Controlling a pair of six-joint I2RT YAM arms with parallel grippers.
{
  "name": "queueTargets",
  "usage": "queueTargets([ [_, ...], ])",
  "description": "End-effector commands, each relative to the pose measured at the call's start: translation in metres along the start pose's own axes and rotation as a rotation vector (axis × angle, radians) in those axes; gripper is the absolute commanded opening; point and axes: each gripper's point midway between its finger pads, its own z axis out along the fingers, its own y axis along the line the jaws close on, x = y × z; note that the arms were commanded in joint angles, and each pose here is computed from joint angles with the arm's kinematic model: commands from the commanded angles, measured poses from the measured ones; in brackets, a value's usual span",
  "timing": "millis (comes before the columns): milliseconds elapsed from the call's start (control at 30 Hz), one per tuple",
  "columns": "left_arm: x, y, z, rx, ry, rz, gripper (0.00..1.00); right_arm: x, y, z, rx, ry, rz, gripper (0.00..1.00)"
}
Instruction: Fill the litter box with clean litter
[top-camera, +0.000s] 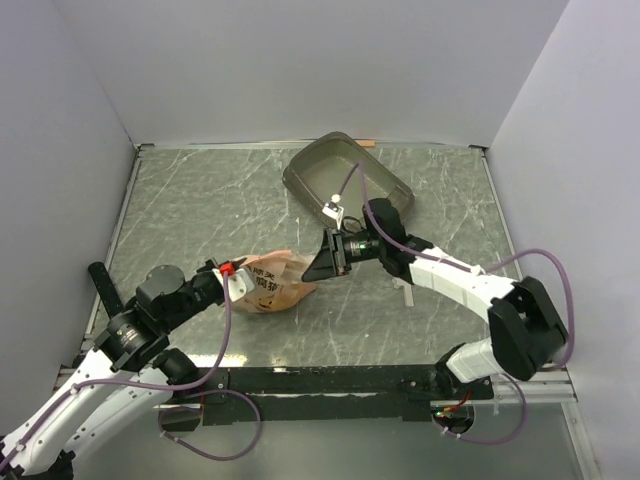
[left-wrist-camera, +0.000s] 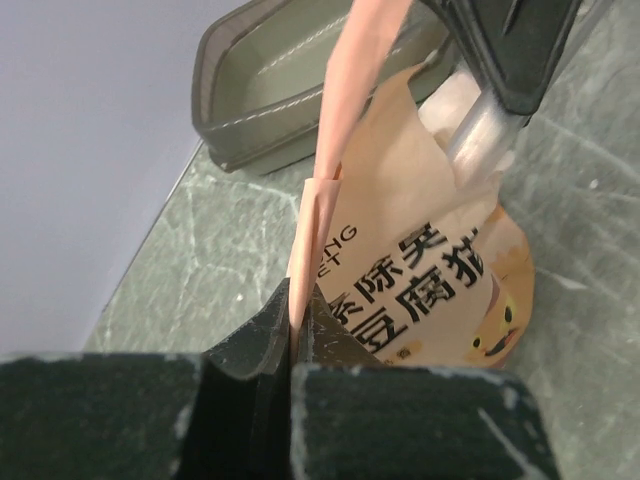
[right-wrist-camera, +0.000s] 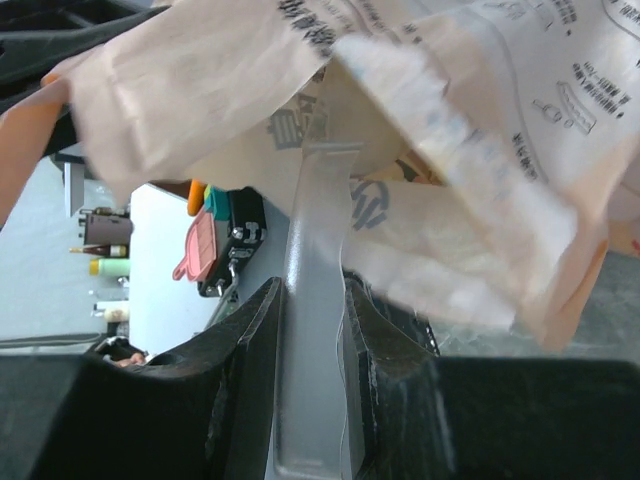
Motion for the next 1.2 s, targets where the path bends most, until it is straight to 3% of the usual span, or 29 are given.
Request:
queueTargets([
  [0, -0.053, 0.005, 0.004, 0.014, -0.224, -0.059, 0.01, -0.001, 0.019, -0.02, -0.035, -0.04, -0.066, 0.0],
  [200, -0.068, -0.008, 0.014, 0.091, -0.295, -0.119, 0.01, 0.009, 0.001, -0.041, 0.0, -0.089, -0.025, 0.0],
  [633, -0.063, -0.029, 0.04, 0.152, -0.285, -0.182, 0.01, 0.021, -0.016, -0.083, 0.017, -0.2, 0.027, 0.0],
  [1167, -0.053, -0.03, 0.05, 0.094, -0.288, -0.2, 0.01, 0.038, -0.008, -0.109, 0.028, -0.289, 0.074, 0.0],
])
